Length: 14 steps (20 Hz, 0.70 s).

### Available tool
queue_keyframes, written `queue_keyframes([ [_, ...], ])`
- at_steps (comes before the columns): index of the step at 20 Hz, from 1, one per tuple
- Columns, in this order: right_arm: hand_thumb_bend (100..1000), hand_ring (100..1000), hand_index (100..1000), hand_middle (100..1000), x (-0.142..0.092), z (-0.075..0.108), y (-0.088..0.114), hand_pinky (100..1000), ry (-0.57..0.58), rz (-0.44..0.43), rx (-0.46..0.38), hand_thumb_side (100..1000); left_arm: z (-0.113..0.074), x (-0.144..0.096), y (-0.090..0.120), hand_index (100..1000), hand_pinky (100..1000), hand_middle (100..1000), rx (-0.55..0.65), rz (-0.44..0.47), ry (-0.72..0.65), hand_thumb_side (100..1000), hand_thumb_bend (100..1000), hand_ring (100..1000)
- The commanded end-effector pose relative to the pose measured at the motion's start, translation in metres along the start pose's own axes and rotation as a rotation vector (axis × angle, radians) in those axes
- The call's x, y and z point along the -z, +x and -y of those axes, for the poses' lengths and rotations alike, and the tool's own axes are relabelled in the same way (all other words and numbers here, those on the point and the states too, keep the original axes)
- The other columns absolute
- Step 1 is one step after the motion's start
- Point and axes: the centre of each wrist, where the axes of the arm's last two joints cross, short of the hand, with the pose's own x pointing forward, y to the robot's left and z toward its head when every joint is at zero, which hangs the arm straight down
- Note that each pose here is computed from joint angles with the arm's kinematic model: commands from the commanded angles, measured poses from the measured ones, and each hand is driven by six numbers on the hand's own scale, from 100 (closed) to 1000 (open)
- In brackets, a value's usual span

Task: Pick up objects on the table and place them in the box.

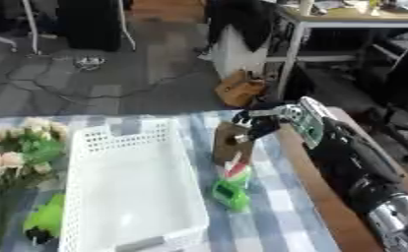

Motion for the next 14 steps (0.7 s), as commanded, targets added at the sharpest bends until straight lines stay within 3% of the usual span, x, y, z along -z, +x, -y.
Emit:
queue_keyframes([
  [1, 644, 1000, 1000, 967, -0.0174, 0.0194, -0.0089, 986, -0.062, -0.031, -0.030, 799, 0.0016, 0.0087, 0.0049, 917, 757, 885, -0.015, 0.039, 0.004, 784, 100, 952],
  [14, 635, 1000, 1000, 966, -0.0231, 0.0210, -0.0163, 979, -0.102, -0.033, -0.026, 814, 0.0025, 0.0110, 0.0055, 916, 757, 884, -0.022, 0.047, 0.005, 783, 100, 953],
])
